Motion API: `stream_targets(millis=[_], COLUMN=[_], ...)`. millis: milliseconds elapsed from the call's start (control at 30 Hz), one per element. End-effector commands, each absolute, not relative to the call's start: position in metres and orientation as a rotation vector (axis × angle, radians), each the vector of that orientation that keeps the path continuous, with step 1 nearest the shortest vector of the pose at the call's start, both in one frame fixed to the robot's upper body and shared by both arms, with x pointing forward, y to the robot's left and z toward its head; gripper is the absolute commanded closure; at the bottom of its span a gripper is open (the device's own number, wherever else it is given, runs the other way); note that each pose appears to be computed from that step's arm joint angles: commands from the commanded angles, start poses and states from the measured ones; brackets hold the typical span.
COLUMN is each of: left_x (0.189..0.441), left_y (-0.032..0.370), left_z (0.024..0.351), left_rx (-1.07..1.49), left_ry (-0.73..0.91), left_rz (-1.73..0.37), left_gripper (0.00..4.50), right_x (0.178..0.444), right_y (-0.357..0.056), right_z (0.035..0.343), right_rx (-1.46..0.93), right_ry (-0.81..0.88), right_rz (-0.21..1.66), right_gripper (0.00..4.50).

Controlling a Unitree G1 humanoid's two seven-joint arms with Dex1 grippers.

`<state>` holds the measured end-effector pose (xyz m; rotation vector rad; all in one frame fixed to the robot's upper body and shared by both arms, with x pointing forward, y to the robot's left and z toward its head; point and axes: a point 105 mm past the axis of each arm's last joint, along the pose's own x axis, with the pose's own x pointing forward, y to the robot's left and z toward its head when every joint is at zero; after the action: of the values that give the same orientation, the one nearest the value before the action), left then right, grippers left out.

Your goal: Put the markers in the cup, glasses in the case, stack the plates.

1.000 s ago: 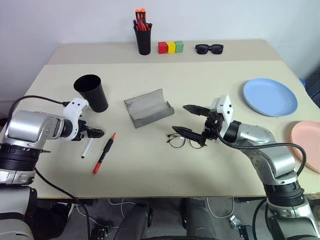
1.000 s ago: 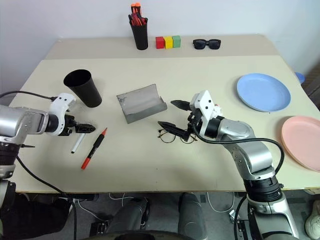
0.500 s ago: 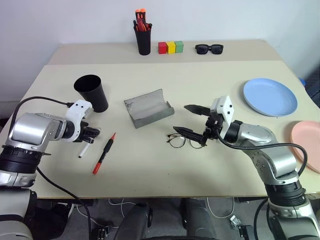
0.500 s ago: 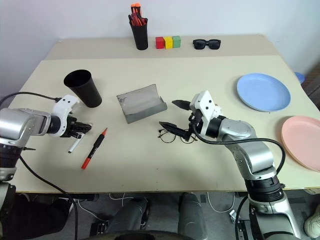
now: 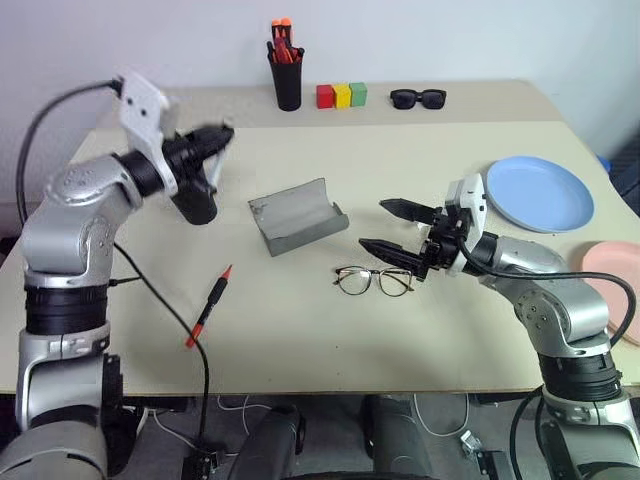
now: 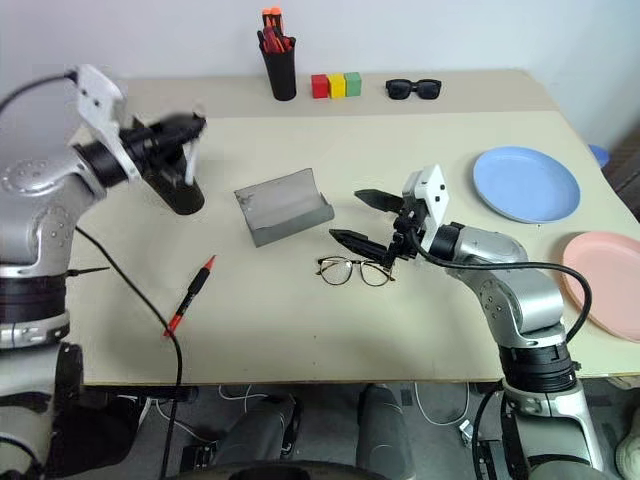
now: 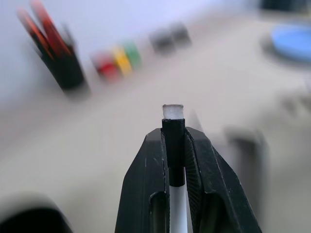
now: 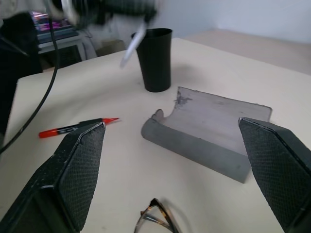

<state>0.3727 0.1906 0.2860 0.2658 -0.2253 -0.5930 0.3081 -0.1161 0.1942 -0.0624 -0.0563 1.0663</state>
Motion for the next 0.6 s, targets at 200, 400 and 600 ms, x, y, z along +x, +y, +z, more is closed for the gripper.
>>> stream_targets(millis=[200, 400, 600], left_x=[0.401, 0.417, 0.42], left_y=[0.267, 0.26, 0.261], left_z=[0.349, 0.313, 0.265], left_rx=[0.207, 0.164, 0.088], left_ry=[-0.57, -0.546, -0.464], left_rz=[-0.167, -0.165, -0.169], left_gripper=[4.45, 4.45, 4.45], right_x=[0.312, 0.311, 0.31], right_y=[-0.113, -0.112, -0.114], right_z=[0.209, 0.212, 0.211], right_rx=[-0.103, -0.122, -0.132], right_ry=[-0.123, -0.136, -0.132], right_rz=[1.06, 1.05, 1.043], right_gripper=[0.0, 0.0, 0.0])
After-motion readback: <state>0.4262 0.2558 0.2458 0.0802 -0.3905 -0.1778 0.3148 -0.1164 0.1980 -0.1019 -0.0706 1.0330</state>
